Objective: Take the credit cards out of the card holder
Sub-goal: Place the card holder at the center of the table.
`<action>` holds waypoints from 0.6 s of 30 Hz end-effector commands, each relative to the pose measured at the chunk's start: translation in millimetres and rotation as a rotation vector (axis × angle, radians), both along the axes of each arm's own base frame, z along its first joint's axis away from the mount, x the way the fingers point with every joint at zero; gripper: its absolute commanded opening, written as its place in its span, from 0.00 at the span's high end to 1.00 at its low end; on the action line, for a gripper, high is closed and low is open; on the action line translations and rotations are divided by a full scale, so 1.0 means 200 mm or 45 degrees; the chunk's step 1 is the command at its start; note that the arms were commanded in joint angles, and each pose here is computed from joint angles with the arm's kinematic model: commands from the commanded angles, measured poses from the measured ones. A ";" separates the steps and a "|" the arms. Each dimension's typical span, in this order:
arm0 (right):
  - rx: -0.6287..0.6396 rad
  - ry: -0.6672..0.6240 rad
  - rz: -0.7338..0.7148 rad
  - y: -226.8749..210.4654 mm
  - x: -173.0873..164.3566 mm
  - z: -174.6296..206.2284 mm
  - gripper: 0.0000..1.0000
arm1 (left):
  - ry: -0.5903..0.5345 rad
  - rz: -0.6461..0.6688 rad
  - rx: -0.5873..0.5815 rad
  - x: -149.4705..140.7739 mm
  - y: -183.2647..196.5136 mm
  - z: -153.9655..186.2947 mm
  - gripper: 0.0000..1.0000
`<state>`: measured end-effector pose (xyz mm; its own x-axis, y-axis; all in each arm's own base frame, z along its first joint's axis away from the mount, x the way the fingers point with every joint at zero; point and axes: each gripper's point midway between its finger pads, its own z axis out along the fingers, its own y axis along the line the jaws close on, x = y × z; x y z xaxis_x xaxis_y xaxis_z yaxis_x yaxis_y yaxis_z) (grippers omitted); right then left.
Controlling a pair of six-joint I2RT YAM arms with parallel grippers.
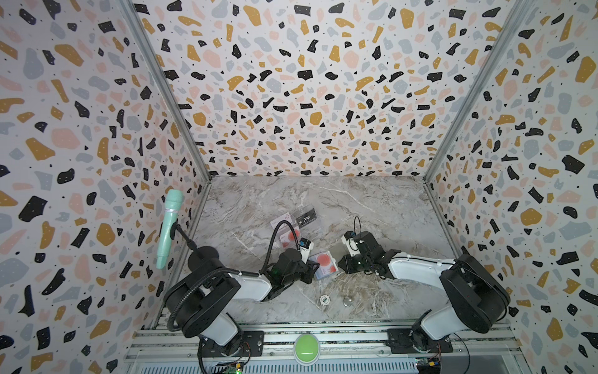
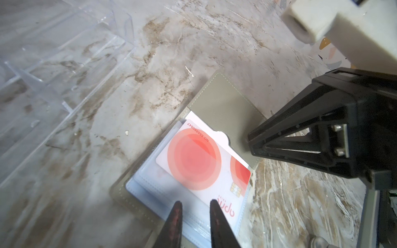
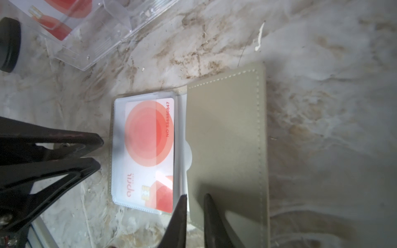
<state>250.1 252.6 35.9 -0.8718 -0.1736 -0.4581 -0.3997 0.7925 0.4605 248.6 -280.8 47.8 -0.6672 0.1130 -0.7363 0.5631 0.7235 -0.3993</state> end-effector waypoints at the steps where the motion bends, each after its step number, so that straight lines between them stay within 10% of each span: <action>1: 0.081 0.031 0.054 0.04 -0.03 -0.01 0.82 | -0.056 -0.017 -0.039 0.03 -0.04 0.06 0.75; 18: 0.402 0.121 0.153 0.11 -0.04 0.14 0.42 | -0.053 -0.008 -0.015 0.05 -0.06 0.01 0.78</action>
